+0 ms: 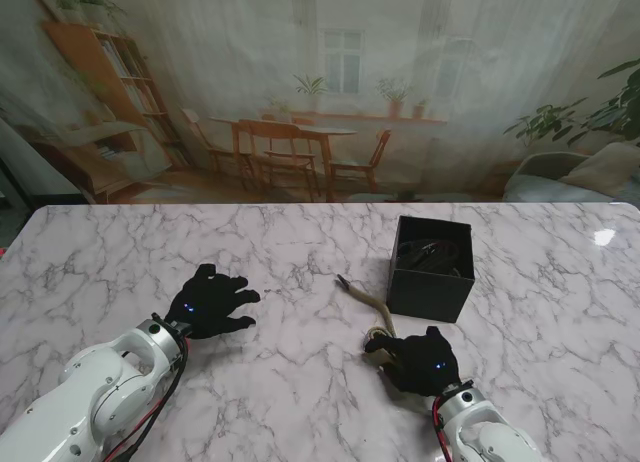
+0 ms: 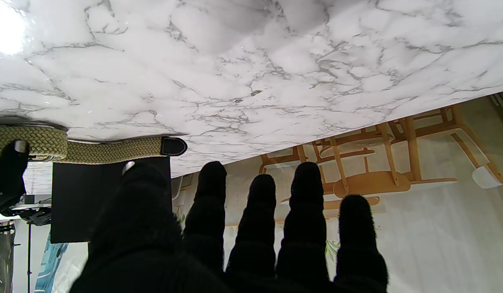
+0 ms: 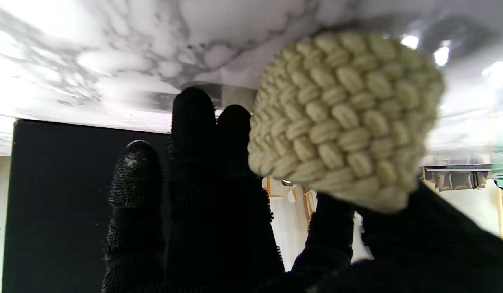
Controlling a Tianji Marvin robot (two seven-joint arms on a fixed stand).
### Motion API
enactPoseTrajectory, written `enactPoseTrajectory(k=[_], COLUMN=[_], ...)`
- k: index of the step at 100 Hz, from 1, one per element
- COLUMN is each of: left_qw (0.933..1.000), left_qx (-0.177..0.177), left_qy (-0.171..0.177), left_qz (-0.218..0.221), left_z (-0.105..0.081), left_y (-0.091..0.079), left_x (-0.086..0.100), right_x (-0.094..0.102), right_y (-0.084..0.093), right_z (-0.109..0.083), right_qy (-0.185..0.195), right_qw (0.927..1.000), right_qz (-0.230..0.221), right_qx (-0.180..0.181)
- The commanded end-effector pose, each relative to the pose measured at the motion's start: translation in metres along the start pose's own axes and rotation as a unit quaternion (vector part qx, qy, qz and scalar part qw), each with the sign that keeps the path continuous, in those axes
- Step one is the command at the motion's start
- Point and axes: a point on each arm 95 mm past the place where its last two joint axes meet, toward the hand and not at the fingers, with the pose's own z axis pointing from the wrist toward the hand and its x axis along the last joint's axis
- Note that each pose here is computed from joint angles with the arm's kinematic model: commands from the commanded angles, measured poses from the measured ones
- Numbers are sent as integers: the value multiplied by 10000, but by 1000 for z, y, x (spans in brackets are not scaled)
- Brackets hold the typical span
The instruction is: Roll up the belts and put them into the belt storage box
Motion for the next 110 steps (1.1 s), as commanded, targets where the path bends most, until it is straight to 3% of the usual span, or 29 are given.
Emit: enactPoseTrajectory(k=[1,33,71,92,110], left_qw=[10000,10000,10000,10000,10000], left_qx=[-63,-59,-77,-83,-90], left_qy=[12,19,12,15,13], left_qz=[-26,-36,-40,-34,-32], left_z=[1,1,1,1,2], left_y=[2,2,2,2,2], left_x=[2,2,1,1,1], right_x=[1,0,-2,-3,-3], right_y=[-6,10,39,42,43], right_z=[-4,-9,-23,-28,-30], right_qy=[74,487,1048,1088,1072], right_qw=[9999,9968,9787,9733,9730], right_qz=[1,77,-24,-96,-27], right_qx=[147,633,1768,2020,2044])
